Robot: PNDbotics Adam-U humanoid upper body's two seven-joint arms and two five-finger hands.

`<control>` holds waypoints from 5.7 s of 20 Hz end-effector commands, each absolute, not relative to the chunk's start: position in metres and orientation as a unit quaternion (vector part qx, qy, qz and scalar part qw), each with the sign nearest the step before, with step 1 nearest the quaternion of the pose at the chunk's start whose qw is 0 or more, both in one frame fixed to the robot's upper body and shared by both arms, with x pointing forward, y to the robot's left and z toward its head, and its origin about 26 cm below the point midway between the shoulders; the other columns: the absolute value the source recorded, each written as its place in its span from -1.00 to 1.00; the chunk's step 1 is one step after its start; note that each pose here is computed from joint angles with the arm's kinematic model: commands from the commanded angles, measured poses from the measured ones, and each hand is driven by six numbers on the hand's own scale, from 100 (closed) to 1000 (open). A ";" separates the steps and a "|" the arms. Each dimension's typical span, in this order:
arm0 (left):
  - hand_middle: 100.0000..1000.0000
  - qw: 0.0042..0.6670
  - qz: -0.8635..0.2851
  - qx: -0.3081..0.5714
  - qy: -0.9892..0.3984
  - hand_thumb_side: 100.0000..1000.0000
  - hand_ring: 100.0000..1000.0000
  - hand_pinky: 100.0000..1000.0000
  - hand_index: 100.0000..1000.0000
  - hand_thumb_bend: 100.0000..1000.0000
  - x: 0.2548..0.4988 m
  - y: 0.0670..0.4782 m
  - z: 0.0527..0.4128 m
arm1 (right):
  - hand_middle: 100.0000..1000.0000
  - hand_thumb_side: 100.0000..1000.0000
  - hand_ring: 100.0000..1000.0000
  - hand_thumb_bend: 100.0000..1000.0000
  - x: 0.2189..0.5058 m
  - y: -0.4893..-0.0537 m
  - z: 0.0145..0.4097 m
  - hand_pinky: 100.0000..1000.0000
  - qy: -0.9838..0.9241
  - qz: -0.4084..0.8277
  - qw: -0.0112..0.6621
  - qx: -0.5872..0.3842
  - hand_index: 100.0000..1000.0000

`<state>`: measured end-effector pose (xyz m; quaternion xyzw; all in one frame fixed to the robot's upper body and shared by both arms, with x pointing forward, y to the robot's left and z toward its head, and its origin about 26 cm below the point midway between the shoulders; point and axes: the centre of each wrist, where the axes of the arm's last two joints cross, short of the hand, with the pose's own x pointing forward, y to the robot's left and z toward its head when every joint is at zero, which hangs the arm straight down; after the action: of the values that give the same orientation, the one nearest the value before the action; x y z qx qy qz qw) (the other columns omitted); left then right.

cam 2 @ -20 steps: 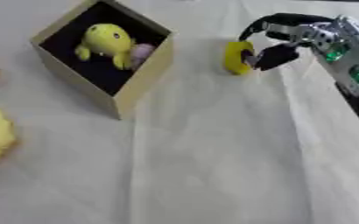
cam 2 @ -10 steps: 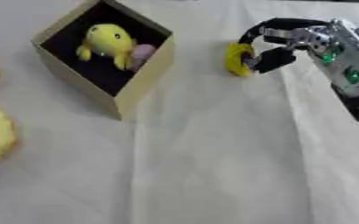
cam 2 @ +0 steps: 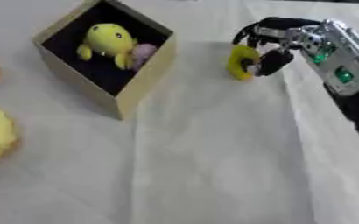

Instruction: Pick up objects on the table and place them in the box.

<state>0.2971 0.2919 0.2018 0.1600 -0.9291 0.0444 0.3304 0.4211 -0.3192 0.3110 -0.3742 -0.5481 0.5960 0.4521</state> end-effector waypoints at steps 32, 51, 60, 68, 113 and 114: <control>0.58 0.317 0.031 0.161 -0.934 0.37 0.60 0.78 0.74 -0.70 0.294 0.293 0.210 | -0.34 -1.00 0.26 -0.92 0.391 -0.231 0.382 0.48 -0.687 0.572 0.320 -0.314 -0.12; 0.58 0.291 0.021 0.144 -0.945 0.35 0.60 0.78 0.74 -0.66 0.299 0.286 0.225 | 0.08 -1.00 0.55 -1.00 0.440 -0.167 0.349 0.55 -0.687 0.598 0.304 -0.279 0.35; 0.58 0.292 0.021 0.147 -0.945 0.34 0.60 0.78 0.74 -0.65 0.299 0.286 0.224 | 0.88 -0.30 1.00 -1.00 0.442 -0.173 0.347 0.87 -0.647 0.643 0.301 -0.280 0.95; 0.58 0.295 0.022 0.150 -0.943 0.34 0.60 0.77 0.74 -0.64 0.298 0.287 0.223 | 1.00 0.33 1.00 -1.00 0.441 -0.176 0.348 0.93 -0.649 0.640 0.294 -0.288 1.00; 0.74 0.226 -0.410 0.453 -0.758 0.07 0.77 0.78 0.81 -0.42 0.282 0.329 0.314 | 0.63 -0.65 0.75 -1.00 0.278 -0.337 0.329 0.66 -0.829 0.327 0.165 -0.422 0.74; 0.74 0.224 -0.442 0.458 -0.738 0.05 0.78 0.79 0.82 -0.39 0.281 0.329 0.318 | 0.63 -0.66 0.75 -1.00 0.277 -0.338 0.330 0.66 -0.830 0.324 0.162 -0.424 0.74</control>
<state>0.2874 0.3280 0.3026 0.4360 -0.7689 -0.3996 0.2431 0.2835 -0.3366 0.3154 -0.4062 -0.8342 0.3216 0.1892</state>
